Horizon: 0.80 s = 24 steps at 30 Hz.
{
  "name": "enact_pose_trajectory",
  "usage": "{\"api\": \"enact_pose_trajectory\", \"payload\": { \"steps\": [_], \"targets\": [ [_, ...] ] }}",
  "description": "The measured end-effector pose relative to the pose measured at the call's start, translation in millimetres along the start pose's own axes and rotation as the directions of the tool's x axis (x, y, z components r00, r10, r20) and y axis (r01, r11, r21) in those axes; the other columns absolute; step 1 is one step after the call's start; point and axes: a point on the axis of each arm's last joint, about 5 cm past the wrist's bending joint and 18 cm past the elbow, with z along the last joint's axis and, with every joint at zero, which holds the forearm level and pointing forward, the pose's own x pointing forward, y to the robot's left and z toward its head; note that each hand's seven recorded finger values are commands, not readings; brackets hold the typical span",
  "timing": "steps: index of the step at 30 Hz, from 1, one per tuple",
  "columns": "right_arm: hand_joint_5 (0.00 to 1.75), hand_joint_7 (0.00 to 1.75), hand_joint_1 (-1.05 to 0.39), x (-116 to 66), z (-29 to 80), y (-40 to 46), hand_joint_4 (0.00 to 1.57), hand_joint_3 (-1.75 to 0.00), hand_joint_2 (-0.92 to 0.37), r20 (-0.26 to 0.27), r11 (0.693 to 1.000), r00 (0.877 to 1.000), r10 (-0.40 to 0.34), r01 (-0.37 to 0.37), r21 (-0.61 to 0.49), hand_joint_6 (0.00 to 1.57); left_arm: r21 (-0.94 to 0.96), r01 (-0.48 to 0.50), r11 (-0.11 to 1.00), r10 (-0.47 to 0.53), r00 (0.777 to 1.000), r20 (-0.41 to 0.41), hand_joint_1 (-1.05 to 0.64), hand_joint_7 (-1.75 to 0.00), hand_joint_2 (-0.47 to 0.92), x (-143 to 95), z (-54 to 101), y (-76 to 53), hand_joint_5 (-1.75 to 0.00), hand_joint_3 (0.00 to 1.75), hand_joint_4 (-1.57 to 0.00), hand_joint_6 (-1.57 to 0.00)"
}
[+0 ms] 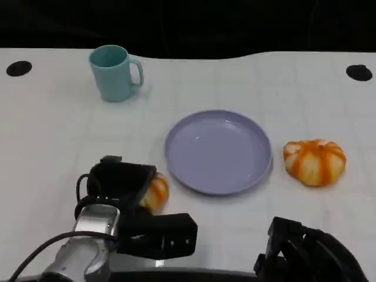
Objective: Grasp the bread from the table and place it into the plate.
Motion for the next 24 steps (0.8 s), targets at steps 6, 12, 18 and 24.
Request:
{"api": "enact_pose_trajectory", "payload": {
  "steps": [6,12,18,24],
  "targets": [
    [1.6,1.4,-0.71,-0.2,0.2,-0.2,0.88,-0.24,-0.92,0.0,1.0,1.0,-0.001,0.001,-0.001,0.78,0.025,-0.069,0.997,0.068,0.997,0.034,-0.33,-0.08,0.92,0.2,-5.4,-13.5,-1.4,0.44,-0.75,-1.13],
    [1.6,1.39,-0.72,-0.5,0.4,-0.3,0.88,-0.25,-0.92,0.0,1.0,1.0,-0.002,0.002,-0.002,0.77,-0.019,-0.14,0.99,0.141,0.989,0.046,-0.28,-0.76,0.92,-1.5,-11.4,-24.7,-1.72,0.39,-0.72,-0.92],
    [1.59,1.39,-0.71,-1.3,0.5,-0.8,0.87,-0.25,-0.92,0.001,1.0,1.0,-0.006,0.006,-0.002,0.77,-0.099,-0.228,0.969,0.233,0.972,0.042,-0.24,-1.72,0.91,-5.0,-17.6,-34.6,-1.75,0.4,-0.81,-0.54],
    [1.61,1.38,-0.71,-1.6,0.7,-1.7,0.87,-0.24,-0.92,0.007,1.0,1.0,-0.002,0.002,-0.005,0.77,-0.16,-0.317,0.935,0.327,0.944,0.044,-0.24,-1.7,0.92,-10.2,-20.6,-41.6,-1.75,0.35,-0.79,-0.57]
  ]
}}
